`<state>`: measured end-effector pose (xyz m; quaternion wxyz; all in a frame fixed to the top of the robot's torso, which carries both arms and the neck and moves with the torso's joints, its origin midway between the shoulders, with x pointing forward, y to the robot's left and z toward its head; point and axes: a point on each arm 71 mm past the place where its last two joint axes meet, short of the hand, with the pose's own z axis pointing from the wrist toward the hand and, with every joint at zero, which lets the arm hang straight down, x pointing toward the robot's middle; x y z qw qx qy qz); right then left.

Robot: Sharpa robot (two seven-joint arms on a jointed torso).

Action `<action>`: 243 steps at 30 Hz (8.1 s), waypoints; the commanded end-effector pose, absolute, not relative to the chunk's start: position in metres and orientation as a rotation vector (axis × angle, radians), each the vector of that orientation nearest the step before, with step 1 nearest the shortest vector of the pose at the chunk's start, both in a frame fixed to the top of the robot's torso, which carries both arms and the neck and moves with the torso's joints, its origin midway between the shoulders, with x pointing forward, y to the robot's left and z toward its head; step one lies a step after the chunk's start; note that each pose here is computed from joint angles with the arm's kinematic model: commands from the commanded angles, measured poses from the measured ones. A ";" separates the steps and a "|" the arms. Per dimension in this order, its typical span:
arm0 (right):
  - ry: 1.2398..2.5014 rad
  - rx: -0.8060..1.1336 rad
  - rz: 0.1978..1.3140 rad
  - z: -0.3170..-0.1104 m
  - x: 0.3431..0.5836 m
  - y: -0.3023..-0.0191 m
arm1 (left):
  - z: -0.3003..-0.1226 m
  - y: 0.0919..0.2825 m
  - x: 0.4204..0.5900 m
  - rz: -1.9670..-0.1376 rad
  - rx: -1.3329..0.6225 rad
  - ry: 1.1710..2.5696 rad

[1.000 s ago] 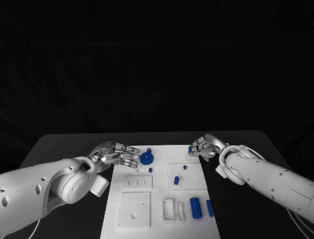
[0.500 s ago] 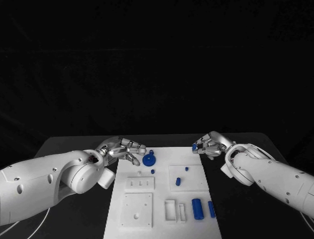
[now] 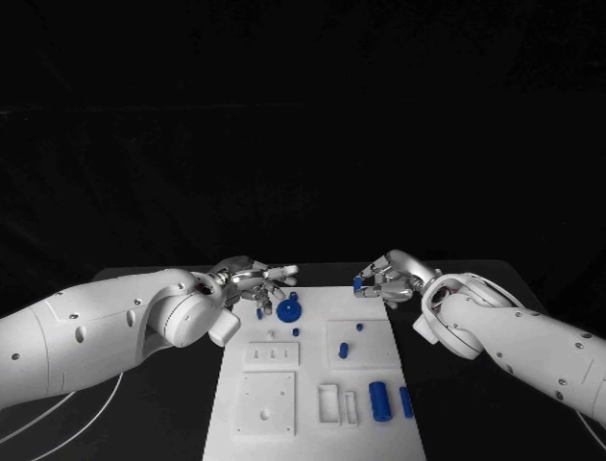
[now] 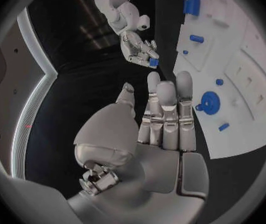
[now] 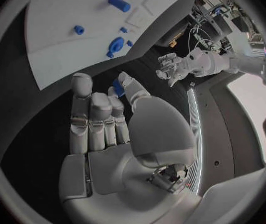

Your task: Assemble the parts on the task board

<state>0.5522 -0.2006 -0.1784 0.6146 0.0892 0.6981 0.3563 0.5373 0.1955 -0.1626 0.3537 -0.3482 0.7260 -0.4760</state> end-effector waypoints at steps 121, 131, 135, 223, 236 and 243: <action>1.791 0.013 0.923 -0.195 0.525 -0.105 | -0.174 0.140 0.535 -0.883 -0.746 2.243; 1.801 0.019 0.908 -0.198 0.528 -0.107 | -0.174 0.140 0.531 -0.939 -0.760 2.265; 1.806 0.019 0.905 -0.199 0.528 -0.108 | -0.175 0.139 0.529 -0.959 -0.759 2.283; 1.368 0.563 1.233 -0.114 0.583 -0.247 | -0.241 0.193 0.527 -0.323 -0.361 2.152; 1.422 0.518 1.243 -0.116 0.582 -0.238 | -0.245 0.189 0.525 -0.320 -0.310 2.113; 1.444 0.509 1.232 -0.120 0.582 -0.238 | -0.245 0.188 0.525 -0.332 -0.295 2.107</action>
